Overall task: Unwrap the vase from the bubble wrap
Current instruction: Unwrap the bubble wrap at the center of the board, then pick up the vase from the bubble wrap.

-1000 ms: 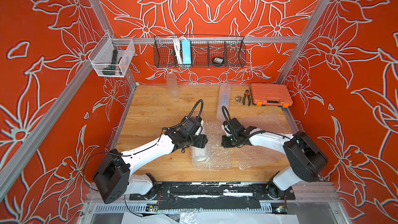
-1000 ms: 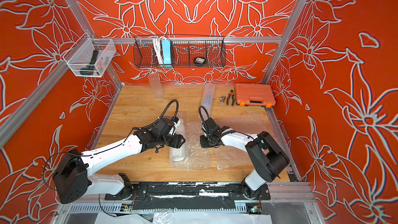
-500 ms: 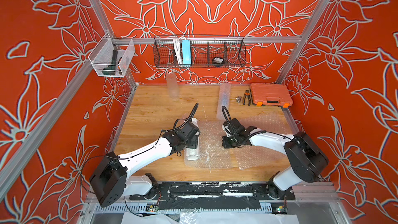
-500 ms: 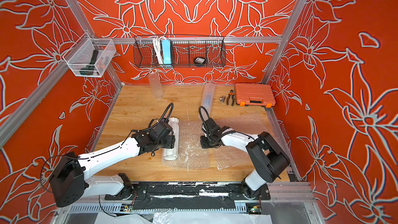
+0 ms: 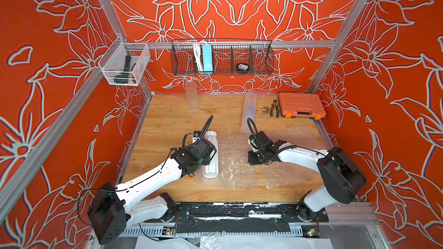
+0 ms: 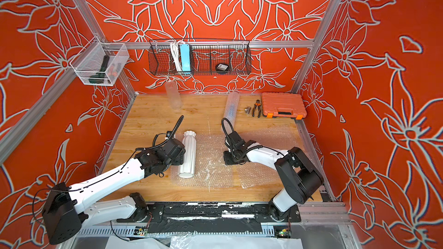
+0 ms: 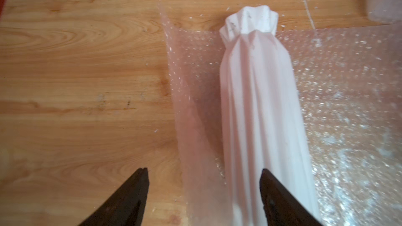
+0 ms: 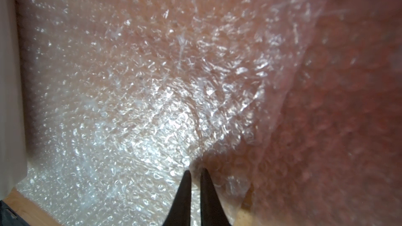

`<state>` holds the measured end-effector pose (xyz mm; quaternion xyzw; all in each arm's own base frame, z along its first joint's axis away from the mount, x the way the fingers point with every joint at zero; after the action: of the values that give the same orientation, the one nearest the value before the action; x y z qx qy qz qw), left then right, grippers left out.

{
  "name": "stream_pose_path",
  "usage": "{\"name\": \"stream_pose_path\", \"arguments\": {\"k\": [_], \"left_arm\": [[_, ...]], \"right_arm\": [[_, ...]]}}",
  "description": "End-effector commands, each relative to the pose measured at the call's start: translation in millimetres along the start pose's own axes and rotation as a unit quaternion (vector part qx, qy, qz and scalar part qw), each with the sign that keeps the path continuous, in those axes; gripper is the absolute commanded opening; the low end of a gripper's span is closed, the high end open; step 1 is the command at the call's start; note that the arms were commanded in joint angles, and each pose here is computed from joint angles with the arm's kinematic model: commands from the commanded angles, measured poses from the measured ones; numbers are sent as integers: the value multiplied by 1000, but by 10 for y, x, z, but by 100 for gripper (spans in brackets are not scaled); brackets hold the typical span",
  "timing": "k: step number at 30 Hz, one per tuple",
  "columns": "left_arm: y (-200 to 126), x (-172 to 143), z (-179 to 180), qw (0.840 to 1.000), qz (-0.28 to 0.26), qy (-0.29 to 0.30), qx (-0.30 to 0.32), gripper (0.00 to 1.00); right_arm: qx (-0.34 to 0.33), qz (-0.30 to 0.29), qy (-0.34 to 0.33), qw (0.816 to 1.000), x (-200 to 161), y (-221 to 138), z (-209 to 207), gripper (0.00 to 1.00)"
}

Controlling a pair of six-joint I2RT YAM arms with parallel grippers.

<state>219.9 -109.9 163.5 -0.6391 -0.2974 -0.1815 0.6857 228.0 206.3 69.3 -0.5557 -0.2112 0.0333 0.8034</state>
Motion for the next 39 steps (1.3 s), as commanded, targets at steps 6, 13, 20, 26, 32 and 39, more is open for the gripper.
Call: {"name": "stream_pose_path", "arguments": {"k": [6,13,20,26,32,39], "left_arm": [[-296,298,-155,997,-32,0,-75,84],[-188,81,-384,986,65,10,-150,98],[-71,-76,-444,975,144,30,-168,98],[91,-195,-506,969,188,49,-153,98],[294,-219,-515,972,201,63,-108,98],[453,-292,-632,965,224,72,-117,98]], "right_arm": [[-13,-3,1,1000,-2,-50,-19,12],[-12,-3,0,1000,-5,-51,-17,12],[-14,-4,0,1000,-8,-57,-23,12],[-12,-4,0,1000,-8,-54,-18,12],[-13,-4,0,1000,-13,-54,-23,12],[-11,-5,0,1000,-5,-59,-15,12]]}}
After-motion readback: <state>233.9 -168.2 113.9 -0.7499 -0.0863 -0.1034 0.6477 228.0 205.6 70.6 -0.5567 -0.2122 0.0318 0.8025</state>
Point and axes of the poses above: each gripper's point midway between its finger pads, its own y axis out along the fingers, its own z axis along the line the jaws close on, x = y × z, the point moved 5 cm from there along -y, back along the fingers, and after that the axes turned 6 degrees about -y, right-handed, at the moved point
